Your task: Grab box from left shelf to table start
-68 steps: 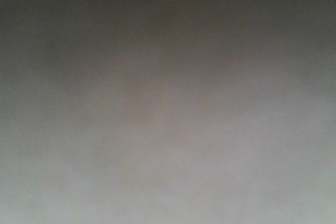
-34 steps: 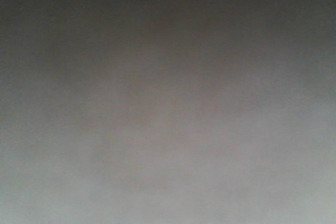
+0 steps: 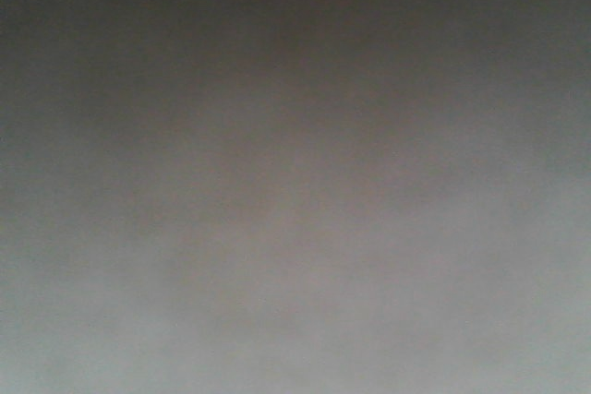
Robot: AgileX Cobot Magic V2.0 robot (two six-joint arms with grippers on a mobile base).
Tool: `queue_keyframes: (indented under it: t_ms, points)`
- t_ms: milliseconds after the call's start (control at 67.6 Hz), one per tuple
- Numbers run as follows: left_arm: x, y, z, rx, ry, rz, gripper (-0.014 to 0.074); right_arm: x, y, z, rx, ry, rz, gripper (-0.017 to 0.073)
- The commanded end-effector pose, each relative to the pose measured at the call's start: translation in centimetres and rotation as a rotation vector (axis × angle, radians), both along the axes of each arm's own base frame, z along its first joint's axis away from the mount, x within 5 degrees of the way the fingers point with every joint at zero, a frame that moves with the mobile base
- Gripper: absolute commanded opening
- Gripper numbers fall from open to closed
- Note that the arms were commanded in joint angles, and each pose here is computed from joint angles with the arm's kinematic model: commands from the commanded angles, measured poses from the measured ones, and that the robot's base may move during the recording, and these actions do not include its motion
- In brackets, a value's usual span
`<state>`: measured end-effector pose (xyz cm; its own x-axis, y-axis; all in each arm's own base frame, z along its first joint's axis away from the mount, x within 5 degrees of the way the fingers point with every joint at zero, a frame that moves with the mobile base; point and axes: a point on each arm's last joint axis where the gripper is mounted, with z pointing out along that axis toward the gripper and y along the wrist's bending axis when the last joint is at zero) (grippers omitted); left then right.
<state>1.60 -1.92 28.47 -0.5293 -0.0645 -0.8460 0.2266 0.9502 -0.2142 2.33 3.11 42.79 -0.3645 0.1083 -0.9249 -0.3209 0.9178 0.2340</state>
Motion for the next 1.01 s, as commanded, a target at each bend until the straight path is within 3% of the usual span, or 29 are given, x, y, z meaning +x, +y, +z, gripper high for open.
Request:
queue_keyframes:
  t_ms: [0,992]
  points:
    - [0.03,-0.19,0.46,0.016,-0.007,-0.041,-0.01,-0.48,0.47,1.35,0.079,-0.058,0.042,0.0067]
    - [0.03,-0.19,0.46,0.016,-0.007,-0.041,-0.01,-0.48,0.47,1.35,0.079,-0.058,0.041,0.0067]
